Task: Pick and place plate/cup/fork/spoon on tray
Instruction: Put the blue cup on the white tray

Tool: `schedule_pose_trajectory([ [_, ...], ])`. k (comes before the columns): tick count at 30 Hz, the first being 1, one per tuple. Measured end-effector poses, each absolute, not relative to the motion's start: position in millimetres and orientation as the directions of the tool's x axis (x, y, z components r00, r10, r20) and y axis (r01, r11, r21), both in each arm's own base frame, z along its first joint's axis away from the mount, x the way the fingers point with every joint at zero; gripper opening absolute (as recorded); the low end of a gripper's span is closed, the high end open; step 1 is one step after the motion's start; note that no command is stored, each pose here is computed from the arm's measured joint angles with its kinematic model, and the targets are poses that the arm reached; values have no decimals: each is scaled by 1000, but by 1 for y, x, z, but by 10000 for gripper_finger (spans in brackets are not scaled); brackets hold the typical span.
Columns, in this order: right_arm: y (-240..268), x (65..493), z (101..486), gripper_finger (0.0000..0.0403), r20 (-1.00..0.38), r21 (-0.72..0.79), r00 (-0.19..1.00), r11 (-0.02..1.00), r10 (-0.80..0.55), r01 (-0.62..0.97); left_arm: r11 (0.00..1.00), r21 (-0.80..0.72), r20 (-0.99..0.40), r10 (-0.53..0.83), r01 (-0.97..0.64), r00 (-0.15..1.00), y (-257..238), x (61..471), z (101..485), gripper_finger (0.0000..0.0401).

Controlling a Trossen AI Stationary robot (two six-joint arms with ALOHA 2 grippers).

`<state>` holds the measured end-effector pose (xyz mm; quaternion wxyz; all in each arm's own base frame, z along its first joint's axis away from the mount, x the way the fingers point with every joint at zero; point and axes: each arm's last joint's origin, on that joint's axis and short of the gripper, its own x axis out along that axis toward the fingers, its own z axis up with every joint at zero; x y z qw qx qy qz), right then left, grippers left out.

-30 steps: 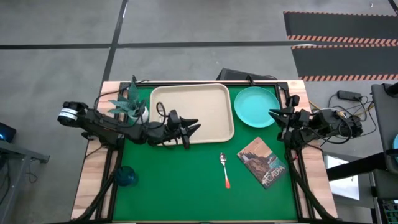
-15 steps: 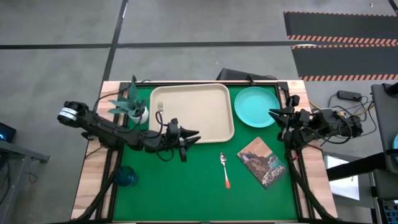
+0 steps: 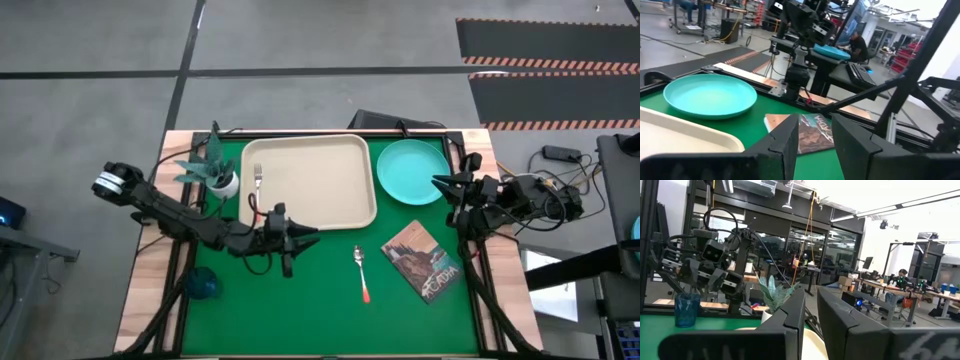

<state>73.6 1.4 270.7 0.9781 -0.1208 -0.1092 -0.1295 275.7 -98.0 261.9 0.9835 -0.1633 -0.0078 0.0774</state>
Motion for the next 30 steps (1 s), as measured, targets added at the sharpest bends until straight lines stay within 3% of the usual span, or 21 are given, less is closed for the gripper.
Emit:
schedule_pose_trajectory([
  [22, 1, 74, 271, 43, 244, -208, 943, 937, -227, 279, 941, -295, -101, 141, -165, 985, -100, 268, 258, 102],
  [30, 1, 74, 271, 43, 245, -211, 943, 937, -227, 280, 883, -400, -248, 153, -245, 957, -93, 251, 275, 102],
])
